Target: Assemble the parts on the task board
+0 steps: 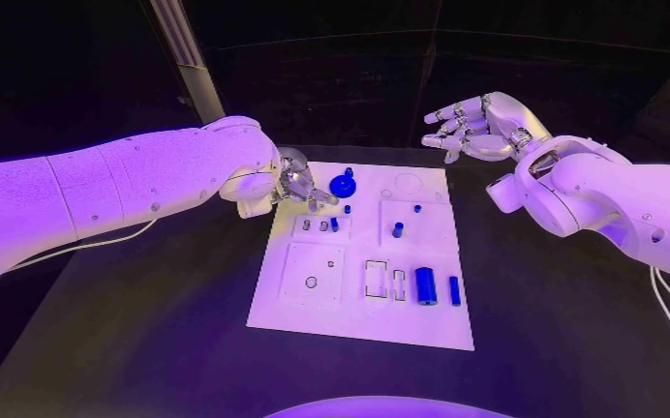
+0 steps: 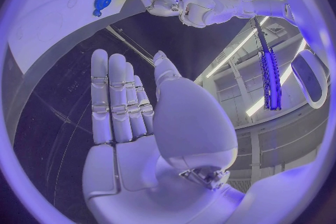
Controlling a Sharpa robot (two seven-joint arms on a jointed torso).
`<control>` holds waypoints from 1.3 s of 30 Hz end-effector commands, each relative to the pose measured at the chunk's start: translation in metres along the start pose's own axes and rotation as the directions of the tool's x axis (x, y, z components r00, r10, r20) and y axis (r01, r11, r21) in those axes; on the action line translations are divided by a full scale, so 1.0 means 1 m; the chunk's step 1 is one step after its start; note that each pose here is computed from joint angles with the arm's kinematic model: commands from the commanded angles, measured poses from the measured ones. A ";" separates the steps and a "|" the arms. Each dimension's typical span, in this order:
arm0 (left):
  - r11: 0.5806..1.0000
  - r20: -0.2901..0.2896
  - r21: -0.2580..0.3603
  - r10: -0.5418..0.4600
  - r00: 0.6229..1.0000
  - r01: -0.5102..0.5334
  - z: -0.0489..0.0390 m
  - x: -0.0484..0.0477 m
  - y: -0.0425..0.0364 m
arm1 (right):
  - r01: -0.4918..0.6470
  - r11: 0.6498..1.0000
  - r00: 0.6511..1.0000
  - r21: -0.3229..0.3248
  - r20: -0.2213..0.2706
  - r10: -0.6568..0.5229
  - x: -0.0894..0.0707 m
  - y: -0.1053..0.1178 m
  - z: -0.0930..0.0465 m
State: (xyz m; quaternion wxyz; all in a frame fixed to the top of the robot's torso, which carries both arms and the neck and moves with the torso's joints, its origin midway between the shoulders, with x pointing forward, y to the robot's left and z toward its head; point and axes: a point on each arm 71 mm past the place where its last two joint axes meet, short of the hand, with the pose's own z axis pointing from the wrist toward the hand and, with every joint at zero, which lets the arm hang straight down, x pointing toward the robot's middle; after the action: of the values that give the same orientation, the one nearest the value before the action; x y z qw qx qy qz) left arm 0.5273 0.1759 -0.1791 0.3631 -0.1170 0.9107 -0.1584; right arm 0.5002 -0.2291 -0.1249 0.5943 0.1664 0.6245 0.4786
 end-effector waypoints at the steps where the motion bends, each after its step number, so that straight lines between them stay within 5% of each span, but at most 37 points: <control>1: 0.999 -0.012 -0.034 0.020 1.000 -0.020 0.0022 0.0004 -0.0015 | -0.005 1.000 1.000 -0.002 0.023 0.005 -0.001 0.002 0.001; 18: 0.996 -0.071 -0.063 0.064 0.995 -0.069 0.0164 0.0121 -0.0173 | -0.007 1.000 1.000 0.002 0.010 0.007 0.002 0.002 0.004; 39: 0.992 -0.107 -0.078 0.086 0.991 -0.094 0.0238 0.0221 -0.0205 | -0.005 1.000 1.000 0.024 -0.025 0.006 0.005 -0.001 0.006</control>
State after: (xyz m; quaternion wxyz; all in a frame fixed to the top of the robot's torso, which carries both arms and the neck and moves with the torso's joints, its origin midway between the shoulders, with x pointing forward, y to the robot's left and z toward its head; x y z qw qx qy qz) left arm 0.5308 0.1452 -0.2011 0.3211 -0.0883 0.9357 -0.1164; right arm 0.5048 -0.2247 -0.1273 0.5906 0.1728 0.6299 0.4740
